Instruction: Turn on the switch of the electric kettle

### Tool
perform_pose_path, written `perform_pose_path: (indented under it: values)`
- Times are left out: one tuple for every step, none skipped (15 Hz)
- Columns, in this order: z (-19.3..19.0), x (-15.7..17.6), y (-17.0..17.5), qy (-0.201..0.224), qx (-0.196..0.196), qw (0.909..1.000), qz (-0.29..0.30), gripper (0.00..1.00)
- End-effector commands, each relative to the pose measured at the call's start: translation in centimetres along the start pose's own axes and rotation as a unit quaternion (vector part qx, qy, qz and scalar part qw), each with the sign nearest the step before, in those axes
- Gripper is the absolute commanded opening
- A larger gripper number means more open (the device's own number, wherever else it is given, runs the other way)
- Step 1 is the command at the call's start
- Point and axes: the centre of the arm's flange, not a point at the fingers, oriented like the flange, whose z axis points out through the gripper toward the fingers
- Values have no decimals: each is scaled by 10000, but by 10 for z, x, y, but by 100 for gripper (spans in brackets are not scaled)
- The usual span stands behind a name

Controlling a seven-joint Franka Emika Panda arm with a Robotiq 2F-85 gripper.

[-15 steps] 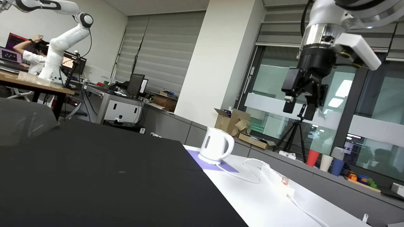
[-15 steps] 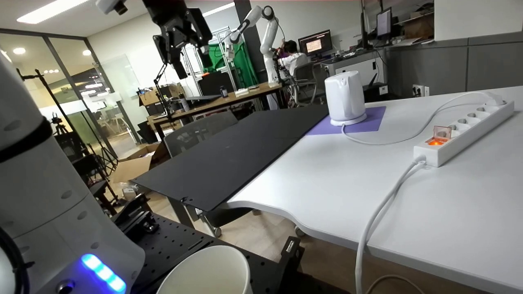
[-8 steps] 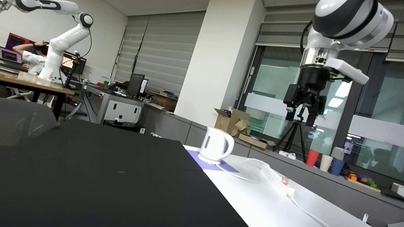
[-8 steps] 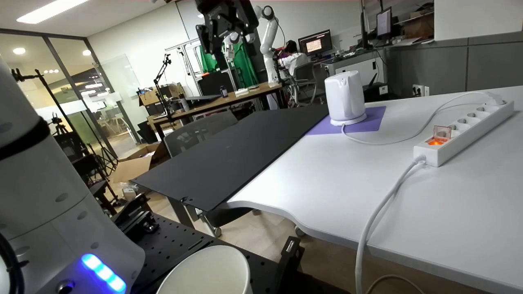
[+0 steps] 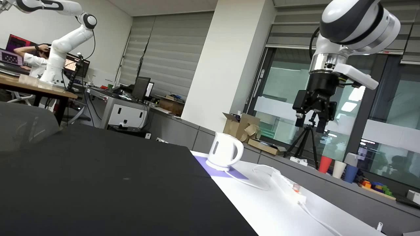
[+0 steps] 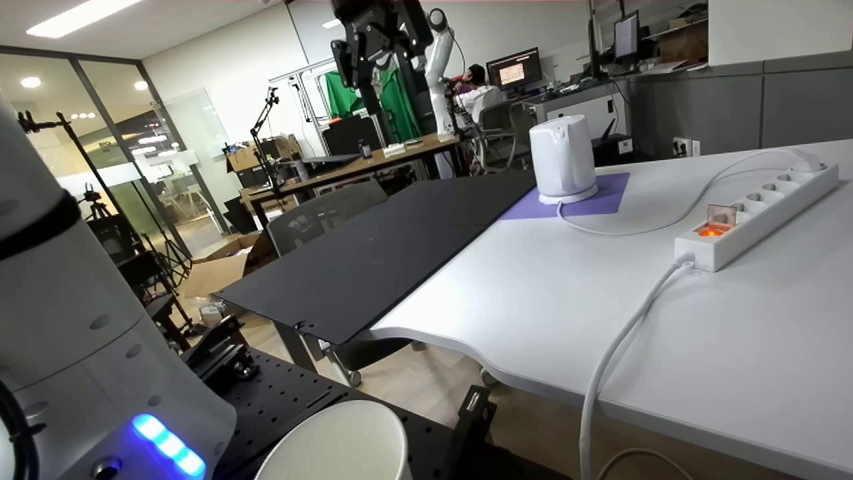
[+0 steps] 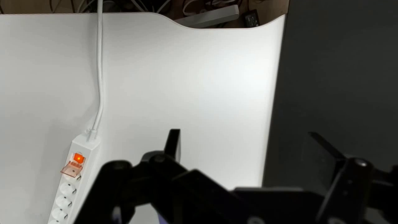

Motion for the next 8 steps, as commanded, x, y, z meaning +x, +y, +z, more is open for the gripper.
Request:
perform_pose_path:
  values:
    - [0,0,0,0,0,10000,0,100]
    - [0,0,0,0,0,10000,0,100]
    - [0,0,0,0,0,10000,0,100]
    - [0,0,0,0,0,10000,0,100]
    - [0,0,0,0,0,10000,0,100]
    - [0,0,0,0,0,10000,0,100]
    - [-1,12,7,-19,-48,10000,-33,100]
    - [-1,24,13,5,-82,10000,-43,100]
